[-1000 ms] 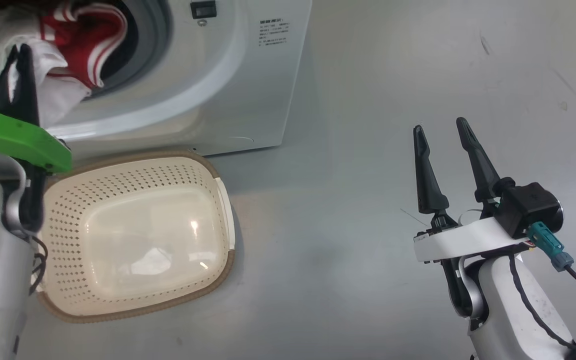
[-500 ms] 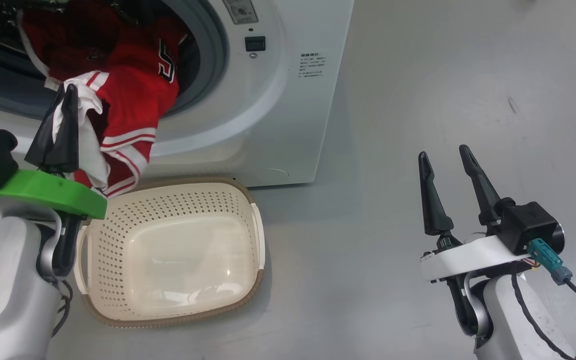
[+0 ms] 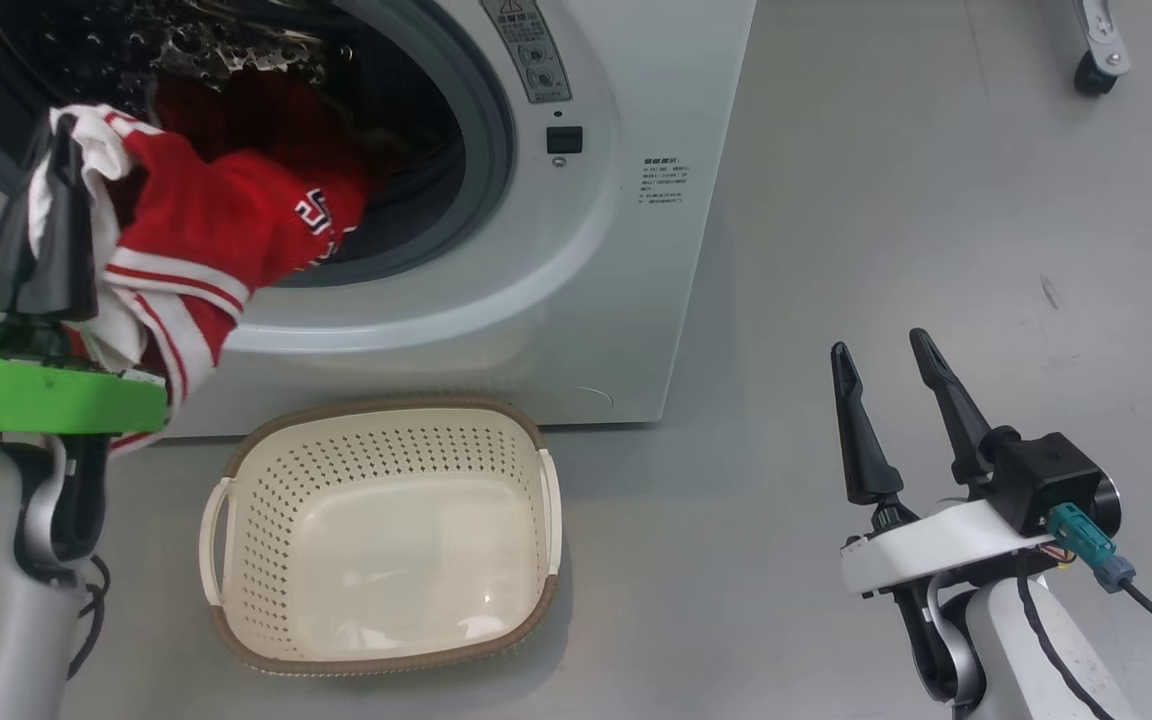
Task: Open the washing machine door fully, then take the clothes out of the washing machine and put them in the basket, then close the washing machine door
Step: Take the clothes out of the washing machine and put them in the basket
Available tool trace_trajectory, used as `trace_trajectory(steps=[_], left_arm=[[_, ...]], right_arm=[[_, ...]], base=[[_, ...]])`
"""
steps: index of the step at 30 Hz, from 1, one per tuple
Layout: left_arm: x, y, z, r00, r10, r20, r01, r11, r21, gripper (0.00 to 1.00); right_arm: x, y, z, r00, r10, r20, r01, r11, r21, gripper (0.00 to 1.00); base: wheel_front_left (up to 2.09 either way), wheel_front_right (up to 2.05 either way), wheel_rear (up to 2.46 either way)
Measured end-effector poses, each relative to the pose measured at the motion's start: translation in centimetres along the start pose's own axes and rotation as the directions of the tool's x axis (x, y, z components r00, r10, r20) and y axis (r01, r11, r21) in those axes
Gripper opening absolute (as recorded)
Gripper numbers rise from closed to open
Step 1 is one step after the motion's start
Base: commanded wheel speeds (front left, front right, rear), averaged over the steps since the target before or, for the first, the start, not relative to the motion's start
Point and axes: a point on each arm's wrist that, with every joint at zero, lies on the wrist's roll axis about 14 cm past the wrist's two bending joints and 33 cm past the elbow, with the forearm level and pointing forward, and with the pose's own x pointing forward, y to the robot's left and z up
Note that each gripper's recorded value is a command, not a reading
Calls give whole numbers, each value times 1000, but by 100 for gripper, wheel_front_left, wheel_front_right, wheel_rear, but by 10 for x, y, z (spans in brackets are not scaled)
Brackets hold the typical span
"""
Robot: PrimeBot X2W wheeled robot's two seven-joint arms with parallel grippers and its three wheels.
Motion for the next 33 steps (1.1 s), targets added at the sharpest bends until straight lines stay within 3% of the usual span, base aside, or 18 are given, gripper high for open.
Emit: trace_trajectory(steps=[4, 11, 22, 27, 33], left_arm=[[-1, -7, 29, 996, -15, 83, 15, 1000, 6, 0], [-18, -18, 24, 997, -29, 71, 29, 1000, -2, 0], [-18, -35, 78, 967, -71, 243, 66, 997, 31, 0], [-28, -37, 55, 982, -67, 174, 67, 998, 9, 0], [-51, -32, -16, 996, -34, -85, 31, 999, -42, 0]], right_arm=[[-3, 3, 3, 1000, 10, 7, -10, 1000, 0, 100], [-8, 3, 5, 1000, 7, 9, -7, 1000, -1, 100], [-9, 0, 5, 1000, 6, 9, -6, 1000, -3, 100], [-9, 1, 7, 1000, 8, 14, -8, 1000, -2, 100], [-8, 0, 2, 1000, 7, 2, -7, 1000, 1, 100]], base=[[0, 0, 0], [0, 0, 0], [0, 0, 0], [0, 0, 0], [0, 0, 0]])
